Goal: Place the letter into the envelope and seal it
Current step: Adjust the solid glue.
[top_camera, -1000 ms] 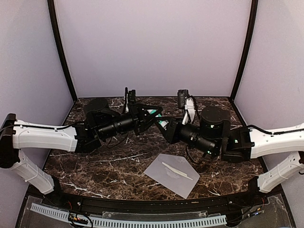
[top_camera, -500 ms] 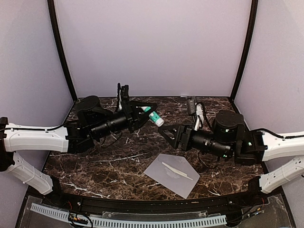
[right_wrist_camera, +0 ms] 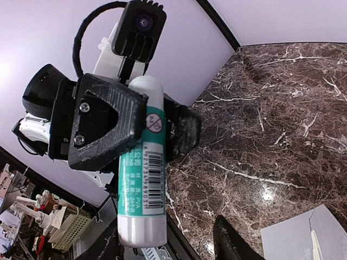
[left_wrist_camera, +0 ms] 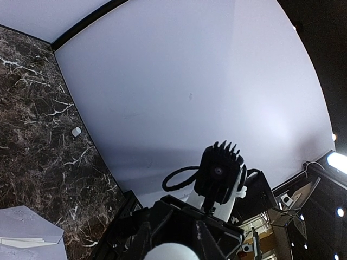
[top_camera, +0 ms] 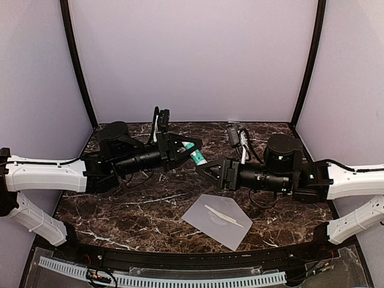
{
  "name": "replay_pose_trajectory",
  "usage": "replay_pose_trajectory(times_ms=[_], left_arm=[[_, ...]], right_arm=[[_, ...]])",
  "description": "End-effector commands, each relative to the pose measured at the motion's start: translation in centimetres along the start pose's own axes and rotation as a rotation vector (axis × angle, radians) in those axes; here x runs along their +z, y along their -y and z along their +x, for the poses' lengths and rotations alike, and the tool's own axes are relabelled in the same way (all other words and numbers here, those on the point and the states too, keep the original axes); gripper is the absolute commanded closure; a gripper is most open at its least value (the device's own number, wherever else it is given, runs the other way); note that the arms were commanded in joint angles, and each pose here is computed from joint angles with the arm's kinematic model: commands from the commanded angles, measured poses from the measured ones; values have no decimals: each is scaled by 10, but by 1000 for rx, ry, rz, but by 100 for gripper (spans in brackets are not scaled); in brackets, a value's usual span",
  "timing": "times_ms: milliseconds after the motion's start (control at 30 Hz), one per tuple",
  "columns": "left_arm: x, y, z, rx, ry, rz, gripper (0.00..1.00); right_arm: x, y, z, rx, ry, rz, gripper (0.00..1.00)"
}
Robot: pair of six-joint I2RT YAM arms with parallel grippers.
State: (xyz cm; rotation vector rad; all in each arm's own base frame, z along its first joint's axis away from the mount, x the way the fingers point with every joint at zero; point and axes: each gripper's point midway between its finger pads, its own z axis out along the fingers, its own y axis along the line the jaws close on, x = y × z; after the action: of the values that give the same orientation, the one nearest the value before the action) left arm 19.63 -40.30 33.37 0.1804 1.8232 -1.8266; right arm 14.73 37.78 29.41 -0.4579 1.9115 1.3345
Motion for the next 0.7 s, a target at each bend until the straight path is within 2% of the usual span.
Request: replay_pose_trajectory(times_ms=[0, 167, 400, 433, 500, 533, 600, 667], left_arm=[[0, 21, 0, 36, -30, 64, 100], [2, 19, 3, 34, -44, 64, 100], [3, 19, 6, 32, -57, 70, 98], [3, 19, 6, 33, -58, 71, 95], [4, 18, 8, 34, -65, 73, 85], [4, 17, 8, 33, -68, 73, 75], [5, 17, 10, 31, -74, 77, 63], [7, 17, 12, 30, -82, 83, 56]], right_arm=[[-2, -23, -26, 15, 66, -89, 54], [-2, -25, -31, 27, 85, -104, 65], [2, -26, -27, 29, 58, -116, 87], [2, -27, -28, 31, 60, -117, 89], [2, -28, -28, 30, 63, -122, 91], [1, -28, -29, 30, 64, -125, 92], [2, -29, -30, 28, 64, -127, 92], [3, -31, -30, 28, 61, -130, 93]])
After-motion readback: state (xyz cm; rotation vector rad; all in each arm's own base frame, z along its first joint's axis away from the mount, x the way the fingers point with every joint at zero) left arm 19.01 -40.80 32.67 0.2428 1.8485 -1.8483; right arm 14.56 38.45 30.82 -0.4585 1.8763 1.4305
